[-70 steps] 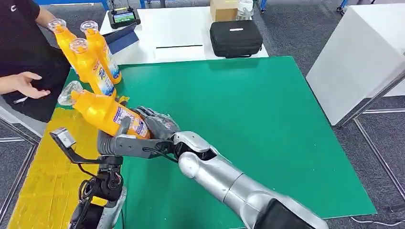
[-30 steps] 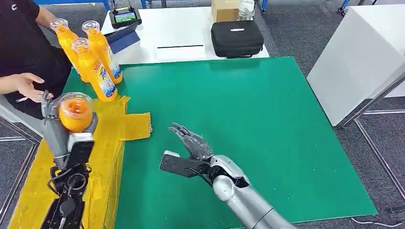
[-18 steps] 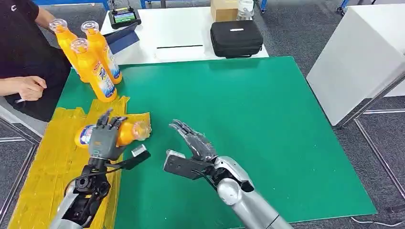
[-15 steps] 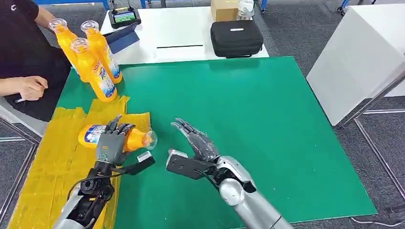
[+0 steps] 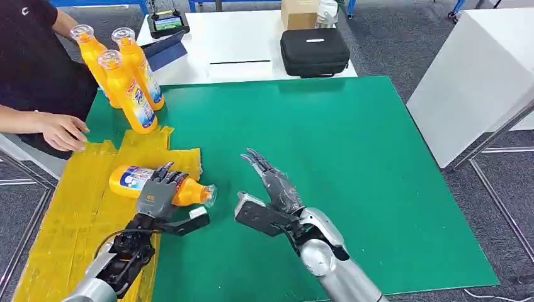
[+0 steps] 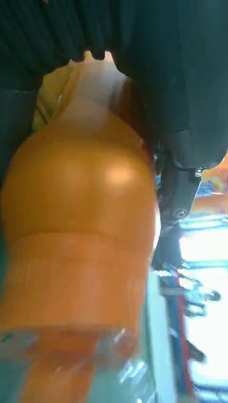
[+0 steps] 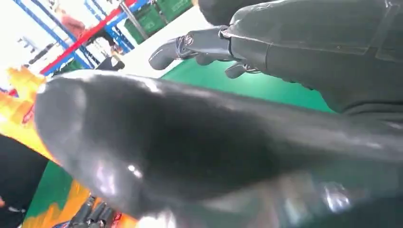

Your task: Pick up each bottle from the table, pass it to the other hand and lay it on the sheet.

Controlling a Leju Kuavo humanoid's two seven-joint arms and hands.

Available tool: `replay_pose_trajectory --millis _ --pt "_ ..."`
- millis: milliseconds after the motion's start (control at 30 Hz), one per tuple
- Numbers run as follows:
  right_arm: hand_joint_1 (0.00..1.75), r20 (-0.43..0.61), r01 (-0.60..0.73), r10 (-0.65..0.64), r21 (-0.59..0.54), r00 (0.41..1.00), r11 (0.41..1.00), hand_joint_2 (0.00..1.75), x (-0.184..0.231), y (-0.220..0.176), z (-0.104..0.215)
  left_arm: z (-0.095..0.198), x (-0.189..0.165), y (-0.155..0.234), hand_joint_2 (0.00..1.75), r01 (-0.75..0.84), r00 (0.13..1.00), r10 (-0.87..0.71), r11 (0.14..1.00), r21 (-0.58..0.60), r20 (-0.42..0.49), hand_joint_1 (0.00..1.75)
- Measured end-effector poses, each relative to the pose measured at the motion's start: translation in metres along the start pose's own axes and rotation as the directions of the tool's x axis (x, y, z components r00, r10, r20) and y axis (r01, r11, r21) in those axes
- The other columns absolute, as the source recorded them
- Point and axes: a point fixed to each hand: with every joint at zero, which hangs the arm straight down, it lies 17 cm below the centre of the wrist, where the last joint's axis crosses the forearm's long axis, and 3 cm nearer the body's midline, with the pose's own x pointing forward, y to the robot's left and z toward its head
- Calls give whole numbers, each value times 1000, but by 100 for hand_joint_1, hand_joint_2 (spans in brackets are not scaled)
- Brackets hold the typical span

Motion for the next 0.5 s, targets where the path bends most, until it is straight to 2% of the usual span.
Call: replay_pose_trajectory --millis 167,367,500 --pt "0 -6 -1 1 -2 1000 1000 0 -2 -3 7 -12 -14 -9 0 -27 999 23 994 -103 -47 0" --pt "0 -16 -4 4 1 1000 1000 0 -3 -4 12 -14 -18 -9 0 -51 998 45 992 -118 -54 0" --pt "0 -16 -4 4 -4 1000 1000 0 -3 -5 13 -15 -23 -1 0 -58 996 52 995 -77 -73 0"
